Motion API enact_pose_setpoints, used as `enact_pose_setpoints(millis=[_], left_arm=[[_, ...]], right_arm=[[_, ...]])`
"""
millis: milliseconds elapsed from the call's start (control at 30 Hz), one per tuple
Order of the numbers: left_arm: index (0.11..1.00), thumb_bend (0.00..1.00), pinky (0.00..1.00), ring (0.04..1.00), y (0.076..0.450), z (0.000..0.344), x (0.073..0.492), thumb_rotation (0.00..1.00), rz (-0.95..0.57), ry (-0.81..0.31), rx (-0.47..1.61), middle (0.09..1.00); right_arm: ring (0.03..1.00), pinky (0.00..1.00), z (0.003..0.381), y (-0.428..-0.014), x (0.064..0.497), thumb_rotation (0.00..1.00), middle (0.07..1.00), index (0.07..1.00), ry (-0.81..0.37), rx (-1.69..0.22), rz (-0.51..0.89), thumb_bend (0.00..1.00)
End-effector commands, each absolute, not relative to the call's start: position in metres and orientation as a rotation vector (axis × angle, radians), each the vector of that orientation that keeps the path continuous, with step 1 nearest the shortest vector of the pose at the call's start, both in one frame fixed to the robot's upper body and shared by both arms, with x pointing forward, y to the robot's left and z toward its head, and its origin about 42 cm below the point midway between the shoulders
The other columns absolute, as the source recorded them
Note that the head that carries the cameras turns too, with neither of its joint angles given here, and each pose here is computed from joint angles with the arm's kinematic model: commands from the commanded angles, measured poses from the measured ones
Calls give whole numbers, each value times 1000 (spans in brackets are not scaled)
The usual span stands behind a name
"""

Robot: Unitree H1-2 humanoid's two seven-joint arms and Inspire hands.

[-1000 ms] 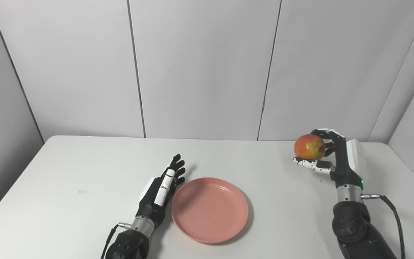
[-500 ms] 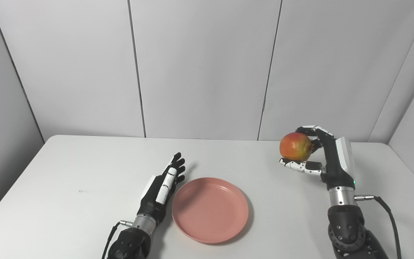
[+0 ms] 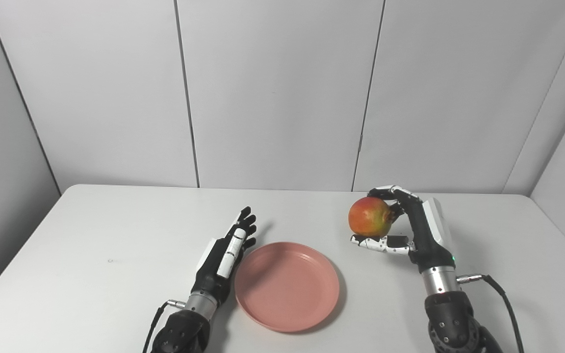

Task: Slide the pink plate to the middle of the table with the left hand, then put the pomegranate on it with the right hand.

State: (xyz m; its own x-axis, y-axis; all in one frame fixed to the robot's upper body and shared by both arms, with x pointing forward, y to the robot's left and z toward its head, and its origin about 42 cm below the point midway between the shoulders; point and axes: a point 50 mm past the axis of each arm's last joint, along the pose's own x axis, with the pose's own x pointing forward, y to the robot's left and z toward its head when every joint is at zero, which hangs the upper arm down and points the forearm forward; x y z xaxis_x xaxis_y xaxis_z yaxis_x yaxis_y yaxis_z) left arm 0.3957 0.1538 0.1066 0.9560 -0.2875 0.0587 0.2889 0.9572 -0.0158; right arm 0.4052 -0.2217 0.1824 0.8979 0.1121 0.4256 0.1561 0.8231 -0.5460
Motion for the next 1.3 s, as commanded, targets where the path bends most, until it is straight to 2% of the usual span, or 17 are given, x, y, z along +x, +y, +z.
enact_pose_setpoints(millis=[0, 200, 667, 1267], left_arm=[[983, 530, 938, 970, 146, 97, 390, 1000, -293, -39, -36, 978], [984, 526, 940, 970, 145, 97, 390, 1000, -293, -41, -38, 979], [979, 529, 940, 970, 142, 98, 388, 1000, -291, -40, -33, 978], [965, 518, 927, 961, 140, 101, 389, 1000, -283, -61, -5, 973]], right_arm=[[399, 382, 210, -212, 407, 0, 486, 555, -578, -594, -10, 510], [398, 381, 212, -197, 404, 0, 481, 554, -610, -582, 59, 510], [388, 353, 207, -154, 395, 0, 474, 560, -594, -530, 198, 508], [395, 383, 178, -120, 386, 0, 487, 552, -544, -610, 340, 509]])
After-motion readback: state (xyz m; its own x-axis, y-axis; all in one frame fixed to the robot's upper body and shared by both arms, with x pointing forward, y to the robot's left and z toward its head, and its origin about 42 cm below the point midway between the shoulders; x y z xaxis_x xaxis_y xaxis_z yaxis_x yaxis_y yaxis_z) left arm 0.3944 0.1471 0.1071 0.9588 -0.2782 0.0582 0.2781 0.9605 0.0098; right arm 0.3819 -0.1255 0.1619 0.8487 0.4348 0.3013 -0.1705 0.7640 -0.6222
